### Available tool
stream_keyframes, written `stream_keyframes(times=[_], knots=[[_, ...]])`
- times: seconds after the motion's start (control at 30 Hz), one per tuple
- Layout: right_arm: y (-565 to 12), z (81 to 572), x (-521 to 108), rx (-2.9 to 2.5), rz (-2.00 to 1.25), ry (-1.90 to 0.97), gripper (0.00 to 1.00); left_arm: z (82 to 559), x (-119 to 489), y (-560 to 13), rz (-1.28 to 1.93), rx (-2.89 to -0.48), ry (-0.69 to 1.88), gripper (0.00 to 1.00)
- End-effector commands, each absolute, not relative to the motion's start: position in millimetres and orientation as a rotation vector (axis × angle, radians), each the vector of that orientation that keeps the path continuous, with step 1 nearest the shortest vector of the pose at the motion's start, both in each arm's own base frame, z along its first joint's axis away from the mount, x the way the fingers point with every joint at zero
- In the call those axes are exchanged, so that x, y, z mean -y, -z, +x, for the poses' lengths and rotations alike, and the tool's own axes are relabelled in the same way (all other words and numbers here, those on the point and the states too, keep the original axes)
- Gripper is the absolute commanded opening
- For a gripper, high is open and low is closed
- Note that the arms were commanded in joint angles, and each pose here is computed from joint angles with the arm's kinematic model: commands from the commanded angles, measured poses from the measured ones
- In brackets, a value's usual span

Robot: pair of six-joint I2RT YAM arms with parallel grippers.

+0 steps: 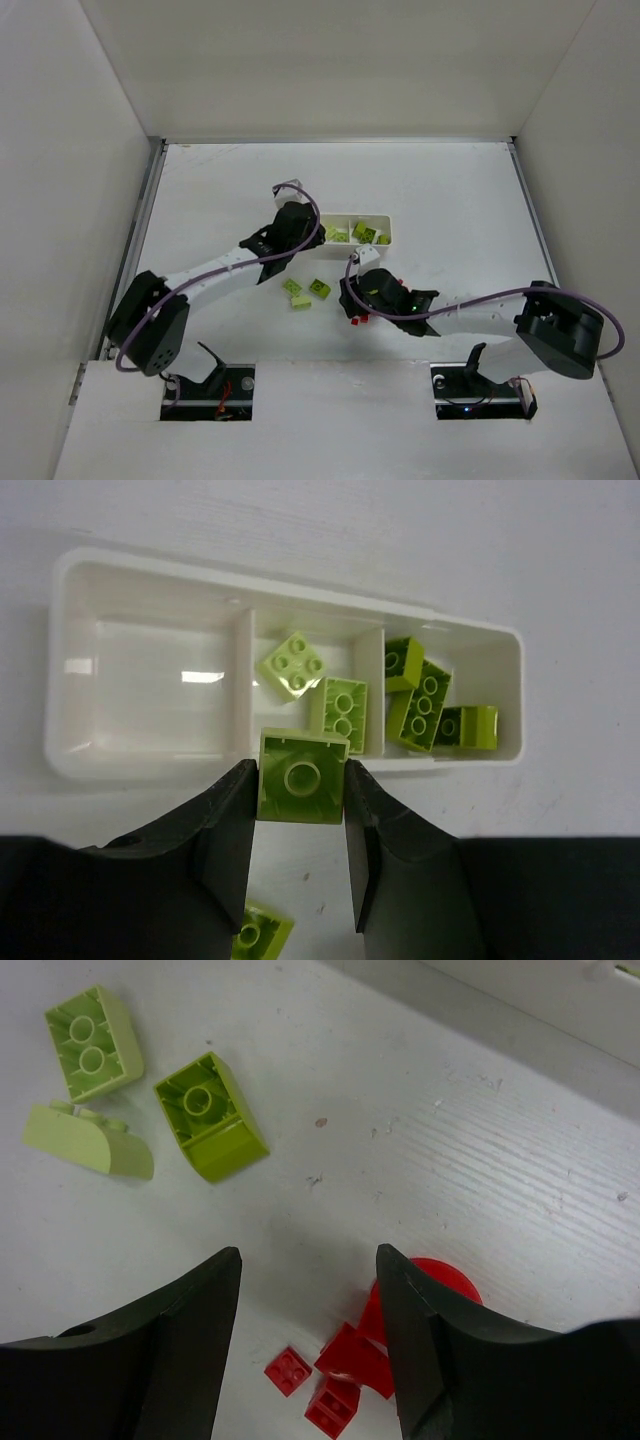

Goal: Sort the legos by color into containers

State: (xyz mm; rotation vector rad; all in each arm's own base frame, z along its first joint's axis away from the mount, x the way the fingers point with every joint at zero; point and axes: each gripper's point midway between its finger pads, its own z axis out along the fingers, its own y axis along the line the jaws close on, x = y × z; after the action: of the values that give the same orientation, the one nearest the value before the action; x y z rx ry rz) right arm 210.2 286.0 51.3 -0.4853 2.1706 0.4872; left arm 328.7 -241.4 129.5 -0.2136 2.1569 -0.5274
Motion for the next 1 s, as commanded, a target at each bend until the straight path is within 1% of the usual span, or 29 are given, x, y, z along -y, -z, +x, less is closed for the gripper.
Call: stream_keyframes(times=[0.0,0.13,0.3,0.37,0.4,0.57,0.6,0.77,0.8,0.87,0.97], knots=[[-67,212,-295,-2.109,-0.420,-0.570,0.62,359,272,-160,-0.191,-2.059,0.628,0.22],[-71,214,-296,-2.098,-0.405,-0.593,0.62,374,289,-151,-0.174,-2.076,0.629,0.25],[-66,214,-298,-2.106,-0.416,-0.585,0.69,381,293,-137,-0.182,-2.106,0.613,0.45],[-67,216,-299,-2.103,-0.427,-0.576,0.71,379,290,-137,-0.185,-2.104,0.612,0.51],[-67,216,-300,-2.098,-0.427,-0.577,0.72,377,288,-139,-0.186,-2.100,0.609,0.53],[-60,221,-308,-2.112,-0.451,-0.558,0.72,366,258,-150,-0.214,-2.061,0.585,0.51],[-54,223,-313,-2.128,-0.474,-0.529,0.72,353,233,-151,-0.257,-2.038,0.558,0.49],[-44,230,-328,-2.154,-0.523,-0.484,0.72,315,188,-138,-0.306,-2.032,0.528,0.48],[-43,230,-329,-2.157,-0.525,-0.481,0.72,313,186,-137,-0.309,-2.034,0.526,0.48],[-42,236,-339,-2.157,-0.544,-0.479,0.72,286,167,-122,-0.326,-2.066,0.504,0.47],[-38,242,-347,-2.152,-0.574,-0.458,0.71,264,154,-109,-0.324,-2.084,0.488,0.47]])
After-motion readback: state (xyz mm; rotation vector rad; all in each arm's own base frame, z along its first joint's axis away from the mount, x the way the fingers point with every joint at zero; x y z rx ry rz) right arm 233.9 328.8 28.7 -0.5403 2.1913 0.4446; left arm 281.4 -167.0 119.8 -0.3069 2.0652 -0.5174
